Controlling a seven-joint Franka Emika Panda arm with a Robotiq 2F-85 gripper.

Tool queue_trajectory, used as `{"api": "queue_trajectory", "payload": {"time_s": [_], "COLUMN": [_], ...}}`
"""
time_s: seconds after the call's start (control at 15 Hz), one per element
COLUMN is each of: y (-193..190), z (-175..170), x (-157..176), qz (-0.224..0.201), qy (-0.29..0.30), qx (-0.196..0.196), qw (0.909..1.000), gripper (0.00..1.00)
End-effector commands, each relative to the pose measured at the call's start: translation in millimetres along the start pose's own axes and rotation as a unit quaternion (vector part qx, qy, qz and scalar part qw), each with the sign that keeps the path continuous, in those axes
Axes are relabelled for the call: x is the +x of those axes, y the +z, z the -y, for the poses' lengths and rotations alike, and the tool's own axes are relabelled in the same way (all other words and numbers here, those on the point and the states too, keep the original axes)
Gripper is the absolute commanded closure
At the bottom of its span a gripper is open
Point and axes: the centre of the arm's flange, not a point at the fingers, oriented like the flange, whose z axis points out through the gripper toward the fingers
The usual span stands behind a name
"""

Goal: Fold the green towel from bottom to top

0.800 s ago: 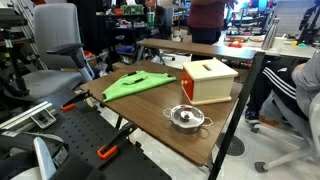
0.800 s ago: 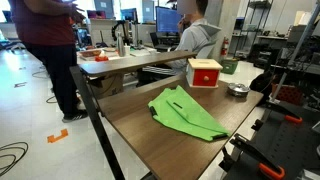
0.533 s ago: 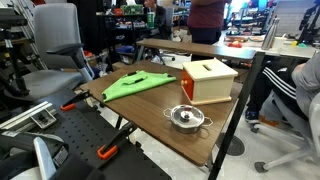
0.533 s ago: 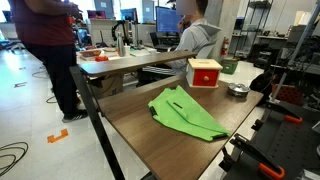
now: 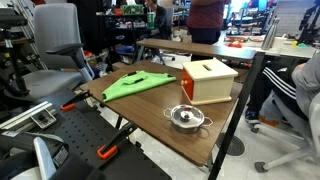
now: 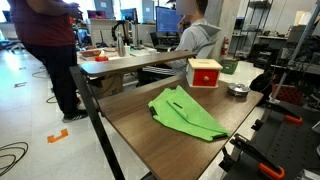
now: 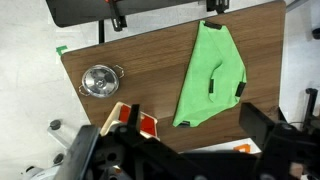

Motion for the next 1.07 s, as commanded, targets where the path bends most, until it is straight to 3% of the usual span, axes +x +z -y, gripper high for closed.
{"api": "queue_trajectory", "payload": {"time_s": [0.0,0.2,0.27,0.47,0.73,1.0], "y": [0,0,8,33,76,124], "z": [0,0,5,21,42,55], "x": [0,0,2,4,15,30], "qz": [0.000,0.000,-0.006,0.042,0.079,0.111], "qy": [0.000,0.000,0.001,-0.065,-0.156,-0.249], "qx": [0.000,0.000,-0.022,-0.074,-0.125,-0.160], "qw": [1.0000,1.0000,0.9997,0.9943,0.9767,0.9485], "gripper": [0.00,0.00,0.00,0.00,0.00,0.00]}}
